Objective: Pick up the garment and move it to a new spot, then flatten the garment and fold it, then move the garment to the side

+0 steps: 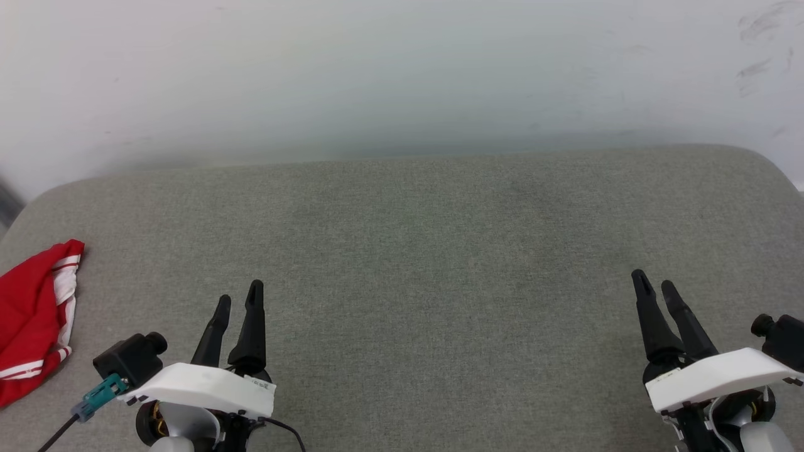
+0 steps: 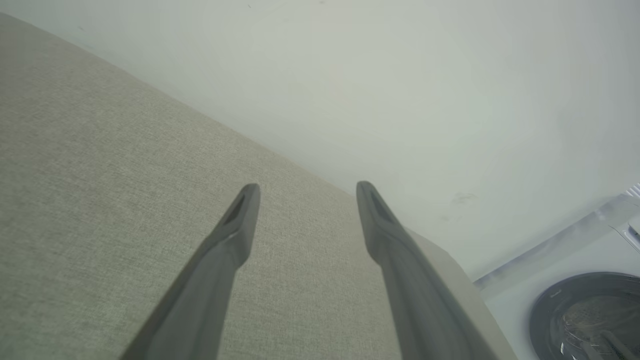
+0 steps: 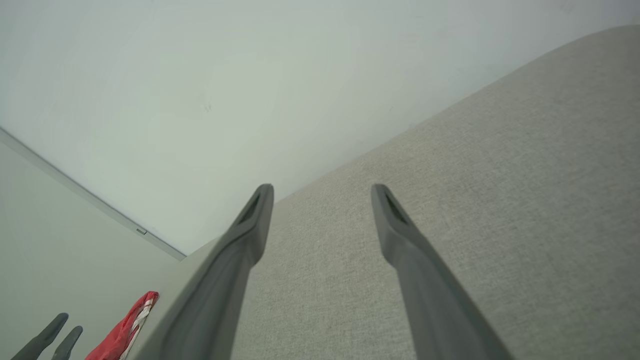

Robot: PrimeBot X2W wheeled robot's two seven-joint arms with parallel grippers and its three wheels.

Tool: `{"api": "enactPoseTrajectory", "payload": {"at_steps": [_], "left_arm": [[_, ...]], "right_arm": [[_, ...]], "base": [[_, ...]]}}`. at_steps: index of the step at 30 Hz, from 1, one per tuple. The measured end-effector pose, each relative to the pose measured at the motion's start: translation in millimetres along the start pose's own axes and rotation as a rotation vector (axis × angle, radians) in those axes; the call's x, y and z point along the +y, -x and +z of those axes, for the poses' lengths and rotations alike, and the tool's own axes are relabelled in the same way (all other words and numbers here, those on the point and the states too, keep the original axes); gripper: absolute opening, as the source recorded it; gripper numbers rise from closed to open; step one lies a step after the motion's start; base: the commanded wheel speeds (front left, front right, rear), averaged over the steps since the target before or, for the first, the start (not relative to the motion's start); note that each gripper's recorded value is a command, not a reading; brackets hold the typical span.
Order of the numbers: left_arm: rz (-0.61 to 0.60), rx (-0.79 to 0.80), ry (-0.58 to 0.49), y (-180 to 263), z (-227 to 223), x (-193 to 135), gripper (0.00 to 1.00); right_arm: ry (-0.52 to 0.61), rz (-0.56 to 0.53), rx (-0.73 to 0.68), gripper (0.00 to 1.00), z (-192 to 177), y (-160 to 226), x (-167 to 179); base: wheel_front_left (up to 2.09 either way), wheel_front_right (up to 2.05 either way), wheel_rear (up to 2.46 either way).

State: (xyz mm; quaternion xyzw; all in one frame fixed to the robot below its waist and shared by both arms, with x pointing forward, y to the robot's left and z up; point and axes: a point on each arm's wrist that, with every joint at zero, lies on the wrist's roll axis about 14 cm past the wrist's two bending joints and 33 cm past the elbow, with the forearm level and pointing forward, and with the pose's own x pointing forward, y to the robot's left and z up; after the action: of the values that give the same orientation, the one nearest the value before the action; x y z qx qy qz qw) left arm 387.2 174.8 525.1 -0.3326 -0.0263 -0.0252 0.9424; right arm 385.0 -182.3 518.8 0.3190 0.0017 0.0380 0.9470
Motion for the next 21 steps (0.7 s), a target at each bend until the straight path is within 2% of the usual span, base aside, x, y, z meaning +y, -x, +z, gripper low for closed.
{"api": "enactPoseTrajectory", "payload": {"at_steps": [21], "left_arm": [[-0.033, -0.006, -0.307, -0.5, -0.8, -5.6, 1.00]], "right_arm": [[0.285, 0.034, 0.008, 1.00, 3.8, 0.3, 8.6]], "base": [[0.00, 0.00, 0.00]]}}
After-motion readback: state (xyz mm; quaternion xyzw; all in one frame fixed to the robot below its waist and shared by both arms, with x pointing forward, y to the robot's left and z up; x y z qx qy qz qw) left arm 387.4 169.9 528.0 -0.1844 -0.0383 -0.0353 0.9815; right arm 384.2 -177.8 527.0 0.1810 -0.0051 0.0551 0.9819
